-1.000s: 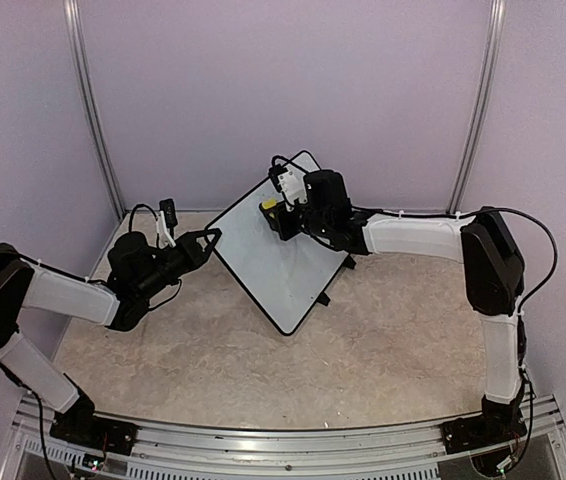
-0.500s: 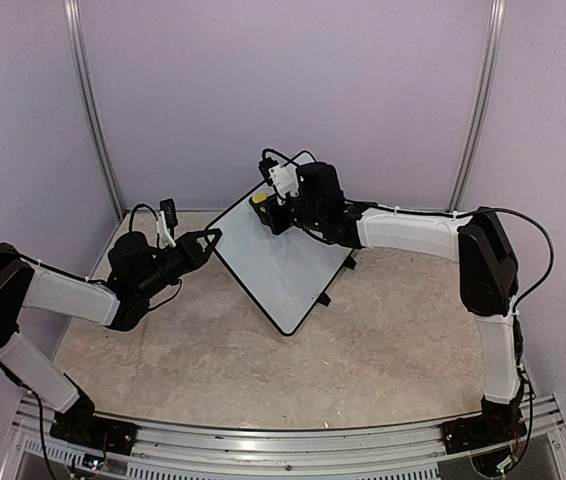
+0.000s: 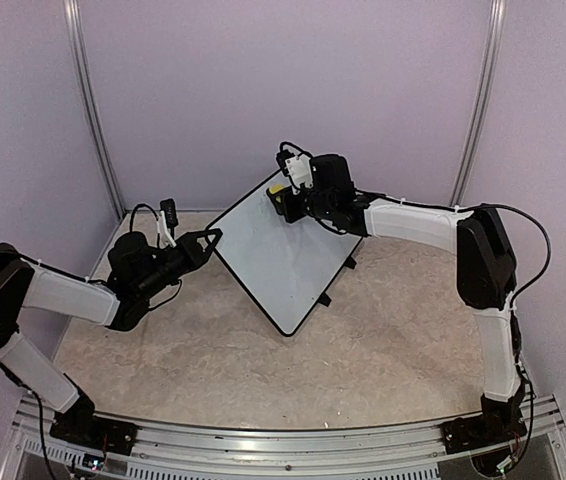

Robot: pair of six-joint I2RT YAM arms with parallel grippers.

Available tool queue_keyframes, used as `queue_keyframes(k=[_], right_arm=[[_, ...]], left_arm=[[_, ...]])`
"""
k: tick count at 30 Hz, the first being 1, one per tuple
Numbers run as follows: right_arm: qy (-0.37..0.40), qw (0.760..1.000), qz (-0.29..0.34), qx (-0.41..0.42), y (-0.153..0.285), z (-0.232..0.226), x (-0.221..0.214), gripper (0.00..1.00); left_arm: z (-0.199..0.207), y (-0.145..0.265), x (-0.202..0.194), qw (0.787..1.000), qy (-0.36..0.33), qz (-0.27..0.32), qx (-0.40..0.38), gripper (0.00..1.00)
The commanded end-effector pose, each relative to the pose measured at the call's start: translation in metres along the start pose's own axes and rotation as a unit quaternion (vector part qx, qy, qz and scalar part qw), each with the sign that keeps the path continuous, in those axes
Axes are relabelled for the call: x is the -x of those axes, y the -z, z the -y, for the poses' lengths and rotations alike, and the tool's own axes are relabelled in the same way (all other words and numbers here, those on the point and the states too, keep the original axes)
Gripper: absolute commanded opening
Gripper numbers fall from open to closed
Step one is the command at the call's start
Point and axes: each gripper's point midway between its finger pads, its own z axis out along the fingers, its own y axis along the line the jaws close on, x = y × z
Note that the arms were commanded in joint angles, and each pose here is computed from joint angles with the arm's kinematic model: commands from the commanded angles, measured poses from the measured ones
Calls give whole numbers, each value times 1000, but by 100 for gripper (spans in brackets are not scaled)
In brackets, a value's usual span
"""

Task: Erase the whiteboard
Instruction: Erase the whiteboard at the center of the board.

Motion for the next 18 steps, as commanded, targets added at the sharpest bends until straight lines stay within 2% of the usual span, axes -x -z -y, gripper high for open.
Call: queue_keyframes(k=[1,5,11,18], right_arm=[[31,996,-72,51,-3,-41,-60,0],[42,995,-72,59,9,-63,-68,0],[30,995,-84,45,13,-58,-88,0],[23,997,-78,13,-6,-40,-61,0]], left_arm=[[76,4,-15,985,-29,-45,-163,0],[75,4,-17,985,-27,-47,-162,0],[77,5,-16,985,-28,-46,-164,0],[78,5,-17,985,-29,-47,-166,0]])
